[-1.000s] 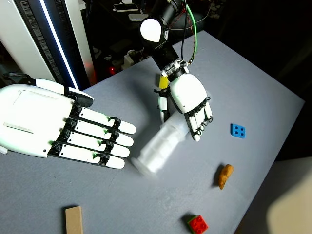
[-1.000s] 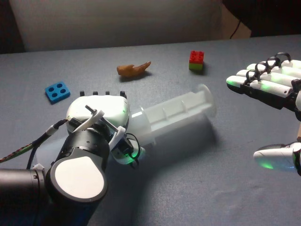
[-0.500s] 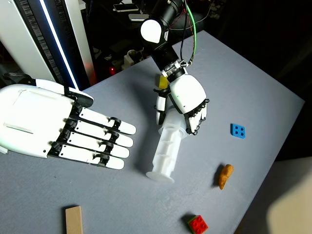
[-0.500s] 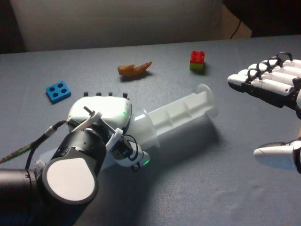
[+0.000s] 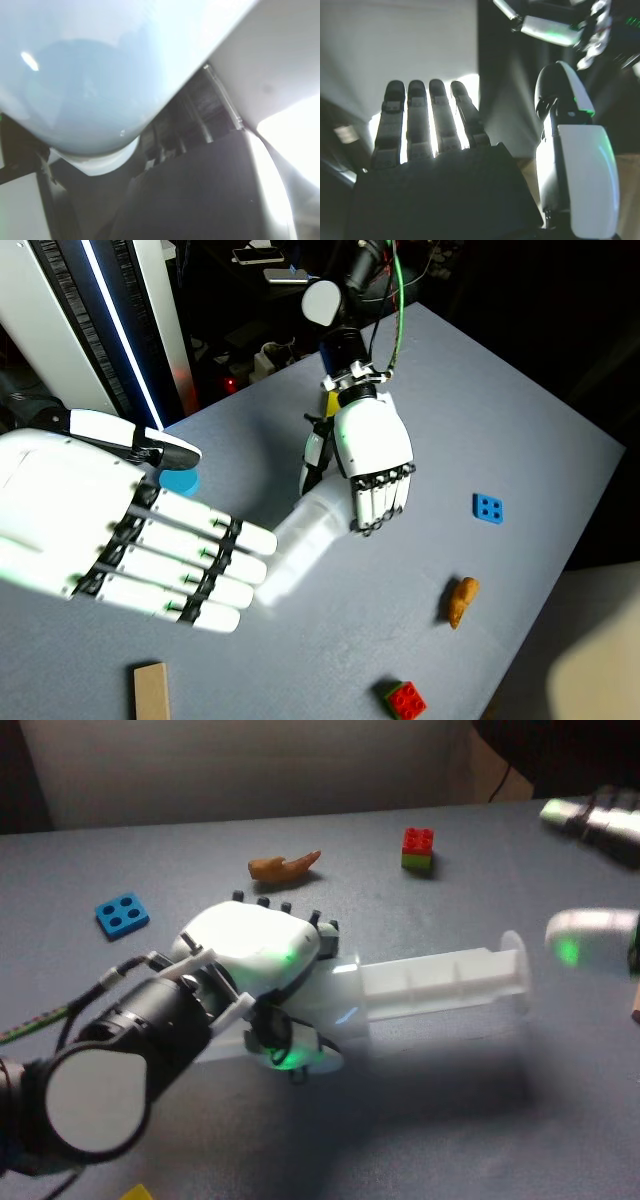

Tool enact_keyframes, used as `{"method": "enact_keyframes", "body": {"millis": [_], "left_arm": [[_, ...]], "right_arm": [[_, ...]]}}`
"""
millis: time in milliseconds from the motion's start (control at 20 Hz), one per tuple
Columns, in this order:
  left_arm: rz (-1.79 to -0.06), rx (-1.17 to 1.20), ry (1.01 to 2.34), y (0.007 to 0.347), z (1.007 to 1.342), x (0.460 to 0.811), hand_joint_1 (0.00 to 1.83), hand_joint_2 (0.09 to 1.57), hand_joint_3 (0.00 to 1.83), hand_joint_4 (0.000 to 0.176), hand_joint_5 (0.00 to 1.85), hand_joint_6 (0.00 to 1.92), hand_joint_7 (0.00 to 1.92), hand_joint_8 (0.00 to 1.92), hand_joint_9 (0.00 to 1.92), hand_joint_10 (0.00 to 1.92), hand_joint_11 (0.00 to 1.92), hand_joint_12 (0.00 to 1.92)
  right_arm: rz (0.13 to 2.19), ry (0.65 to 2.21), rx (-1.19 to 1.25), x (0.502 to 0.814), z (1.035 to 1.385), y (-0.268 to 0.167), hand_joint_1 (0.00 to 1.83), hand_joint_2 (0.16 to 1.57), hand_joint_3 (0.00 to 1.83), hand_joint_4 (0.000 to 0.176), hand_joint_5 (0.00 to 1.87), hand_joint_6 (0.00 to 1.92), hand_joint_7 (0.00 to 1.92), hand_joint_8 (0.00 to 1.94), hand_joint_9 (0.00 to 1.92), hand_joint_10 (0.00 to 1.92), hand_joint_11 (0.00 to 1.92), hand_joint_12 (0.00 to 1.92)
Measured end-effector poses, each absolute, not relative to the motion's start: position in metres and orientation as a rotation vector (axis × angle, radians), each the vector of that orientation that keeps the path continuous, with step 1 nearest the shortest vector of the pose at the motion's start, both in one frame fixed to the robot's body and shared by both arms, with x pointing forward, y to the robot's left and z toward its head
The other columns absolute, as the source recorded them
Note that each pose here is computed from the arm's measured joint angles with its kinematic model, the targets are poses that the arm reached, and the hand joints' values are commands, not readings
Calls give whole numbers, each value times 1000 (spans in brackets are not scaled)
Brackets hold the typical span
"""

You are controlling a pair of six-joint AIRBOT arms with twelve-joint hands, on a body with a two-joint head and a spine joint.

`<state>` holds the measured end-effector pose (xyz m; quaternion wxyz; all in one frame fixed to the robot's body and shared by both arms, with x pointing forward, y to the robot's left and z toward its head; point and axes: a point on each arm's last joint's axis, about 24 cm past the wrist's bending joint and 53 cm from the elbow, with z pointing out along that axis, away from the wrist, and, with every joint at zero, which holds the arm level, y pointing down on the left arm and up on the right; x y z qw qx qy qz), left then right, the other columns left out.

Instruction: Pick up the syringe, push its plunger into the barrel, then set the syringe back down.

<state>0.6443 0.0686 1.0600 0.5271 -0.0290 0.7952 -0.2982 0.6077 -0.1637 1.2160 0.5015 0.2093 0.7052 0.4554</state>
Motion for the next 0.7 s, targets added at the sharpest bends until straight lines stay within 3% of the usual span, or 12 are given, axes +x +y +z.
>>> {"method": "enact_keyframes", "body": {"millis": [50, 100, 200, 300, 400, 700], "left_arm": [[-706, -61, 1907, 72, 1059, 646, 1376, 1150, 2, 0, 801, 1046, 880, 1163, 922, 1301, 843, 1364], [-693, -44, 1917, 76, 1057, 649, 1469, 1136, 2, 0, 798, 992, 876, 1125, 940, 1188, 801, 1559], [-692, -20, 1930, 78, 1059, 654, 1486, 1137, 0, 0, 791, 985, 863, 1135, 926, 1181, 812, 1594], [-701, 9, 1920, 75, 1069, 659, 1497, 1116, 0, 0, 812, 965, 923, 1064, 1001, 1075, 832, 1559], [-714, 25, 1901, 71, 1080, 663, 1491, 1140, 0, 0, 785, 984, 857, 1147, 917, 1190, 799, 1622], [-715, 27, 1895, 80, 1097, 668, 1493, 1123, 0, 0, 843, 909, 889, 1084, 952, 1145, 828, 1589]], "right_arm": [[1113, 1680, 563, 611, 1218, -169, 259, 1153, 0, 0, 29, 2, 34, 2, 46, 5, 0, 212], [1143, 1647, 654, 615, 1219, -175, 269, 1149, 0, 0, 32, 3, 52, 8, 54, 7, 0, 205], [1177, 1621, 771, 617, 1215, -181, 258, 1154, 1, 0, 27, 1, 46, 4, 51, 5, 0, 207], [1204, 1601, 922, 617, 1206, -188, 261, 1161, 1, 0, 23, 4, 43, 3, 46, 2, 0, 182], [1257, 1551, 1104, 620, 1198, -193, 268, 1155, 0, 0, 33, 4, 53, 3, 52, 3, 0, 212], [1348, 1476, 1271, 622, 1185, -178, 239, 1165, 1, 0, 8, 0, 23, 2, 30, 1, 0, 139]]}}
